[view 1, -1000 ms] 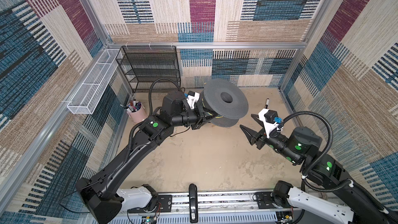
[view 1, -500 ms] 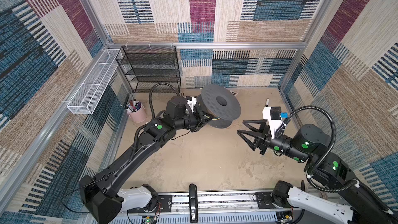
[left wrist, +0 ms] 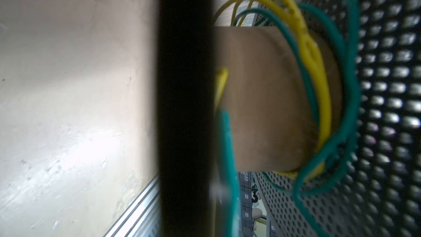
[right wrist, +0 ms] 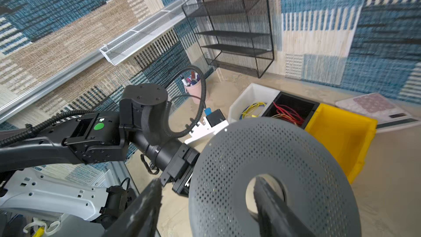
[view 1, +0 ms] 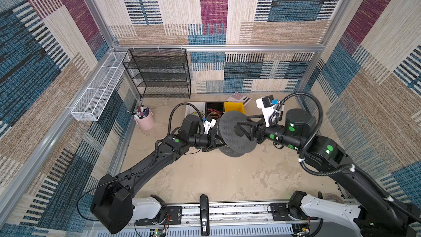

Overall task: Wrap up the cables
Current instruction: 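Lower the spool onto the table with the left gripper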

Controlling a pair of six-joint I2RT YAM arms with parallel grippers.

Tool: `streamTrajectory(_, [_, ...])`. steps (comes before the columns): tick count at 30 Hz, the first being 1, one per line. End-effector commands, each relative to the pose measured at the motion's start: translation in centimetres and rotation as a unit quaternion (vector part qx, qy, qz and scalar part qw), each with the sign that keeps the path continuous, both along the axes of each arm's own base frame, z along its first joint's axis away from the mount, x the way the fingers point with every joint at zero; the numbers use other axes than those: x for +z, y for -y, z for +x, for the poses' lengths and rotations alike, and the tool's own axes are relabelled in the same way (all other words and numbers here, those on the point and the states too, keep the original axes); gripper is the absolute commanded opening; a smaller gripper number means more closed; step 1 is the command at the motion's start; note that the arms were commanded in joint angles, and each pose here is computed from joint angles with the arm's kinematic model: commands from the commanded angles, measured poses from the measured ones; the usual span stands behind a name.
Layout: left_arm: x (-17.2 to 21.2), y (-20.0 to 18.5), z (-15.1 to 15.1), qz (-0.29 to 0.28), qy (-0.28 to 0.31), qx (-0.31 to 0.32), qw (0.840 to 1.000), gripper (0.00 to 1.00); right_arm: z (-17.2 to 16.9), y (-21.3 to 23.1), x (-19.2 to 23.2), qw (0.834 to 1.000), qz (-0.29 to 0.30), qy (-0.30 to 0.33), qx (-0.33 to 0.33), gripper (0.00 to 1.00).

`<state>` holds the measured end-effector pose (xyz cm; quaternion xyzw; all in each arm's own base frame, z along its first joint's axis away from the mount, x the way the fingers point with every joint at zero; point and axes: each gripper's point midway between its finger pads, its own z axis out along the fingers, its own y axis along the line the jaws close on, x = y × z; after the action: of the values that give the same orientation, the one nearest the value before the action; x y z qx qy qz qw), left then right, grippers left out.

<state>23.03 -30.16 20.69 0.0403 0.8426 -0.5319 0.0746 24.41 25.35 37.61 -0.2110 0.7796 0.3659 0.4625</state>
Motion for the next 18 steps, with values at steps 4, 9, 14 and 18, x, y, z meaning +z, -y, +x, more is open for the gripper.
streamTrajectory(4, [-3.6,0.4,-1.5,-0.02,0.038,-0.065,0.997,0.0,1.3,-2.7,-0.7,0.994,0.053,-0.015,0.09,0.63])
streamTrajectory(9, [-6.0,0.4,-2.0,-0.021,0.041,-0.081,0.996,0.0,3.5,-0.7,-4.6,0.996,0.049,-0.042,0.064,0.68])
streamTrajectory(14, [-7.8,0.1,-2.2,-0.016,0.05,-0.083,0.995,0.0,4.8,2.0,-7.2,0.997,0.05,-0.055,0.029,0.69])
streamTrajectory(18, [-9.0,0.0,-2.0,-0.008,0.053,-0.085,0.995,0.0,5.6,4.4,-8.5,0.997,0.05,-0.052,-0.009,0.72])
